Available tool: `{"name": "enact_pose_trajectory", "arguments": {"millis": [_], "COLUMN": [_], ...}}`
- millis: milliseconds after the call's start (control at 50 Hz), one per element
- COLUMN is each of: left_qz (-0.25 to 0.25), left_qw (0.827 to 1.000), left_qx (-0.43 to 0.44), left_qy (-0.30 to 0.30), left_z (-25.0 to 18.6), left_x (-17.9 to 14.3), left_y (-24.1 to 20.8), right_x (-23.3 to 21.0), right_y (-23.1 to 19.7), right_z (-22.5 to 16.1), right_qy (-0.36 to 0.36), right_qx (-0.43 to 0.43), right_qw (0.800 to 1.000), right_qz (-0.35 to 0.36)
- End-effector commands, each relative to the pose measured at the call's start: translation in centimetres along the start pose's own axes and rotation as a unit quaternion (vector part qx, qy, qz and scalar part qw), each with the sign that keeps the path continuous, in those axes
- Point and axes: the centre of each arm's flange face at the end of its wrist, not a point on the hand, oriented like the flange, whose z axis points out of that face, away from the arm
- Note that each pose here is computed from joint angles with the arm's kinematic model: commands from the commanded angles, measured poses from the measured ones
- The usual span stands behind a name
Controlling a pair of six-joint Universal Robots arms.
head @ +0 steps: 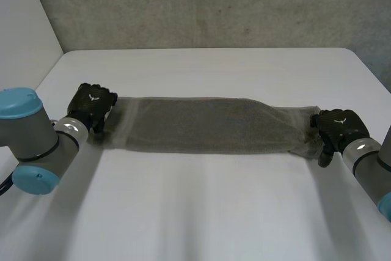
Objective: Fold the towel.
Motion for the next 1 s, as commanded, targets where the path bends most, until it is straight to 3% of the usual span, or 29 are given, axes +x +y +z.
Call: {"name": "enact_pose_trajectory", "arguments": {"millis": [20, 360, 600, 760, 800, 860, 1000], "left_qz": [0.000, -0.001, -0.003, -0.002, 0.000, 0.000, 0.006], "left_qw": [1.000, 1.000, 1.000, 1.000, 1.000, 1.000, 0.998], "left_qx": [0.001, 0.002, 0.001, 0.010, 0.020, 0.022, 0.047], "left_qy": [0.000, 0.002, 0.002, -0.004, -0.011, -0.011, -0.029], "left_z": [-0.1, 0.0, -0.2, -0.9, -1.6, -2.2, -3.7], "left_x": [0.0, 0.1, 0.2, -0.3, -0.8, -0.9, -2.2], "left_y": [-0.1, -0.1, -0.2, -1.3, -2.3, -2.6, -4.9], "right_x": [0.3, -0.1, 1.4, 7.2, 9.1, 10.7, 13.4], "right_y": [-0.8, 1.4, -0.2, 0.3, 0.3, -0.4, -5.0], "right_z": [-0.6, 2.6, 2.3, 3.1, 3.5, 3.8, 4.4], "right_qy": [0.004, -0.002, 0.023, 0.094, 0.119, 0.144, 0.200], "right_qx": [0.012, -0.018, 0.003, -0.020, -0.030, -0.031, 0.018], "right_qw": [0.999, 0.999, 0.999, 0.989, 0.973, 0.957, 0.931], "right_qz": [0.034, 0.049, 0.026, -0.115, -0.193, -0.249, -0.304]}}
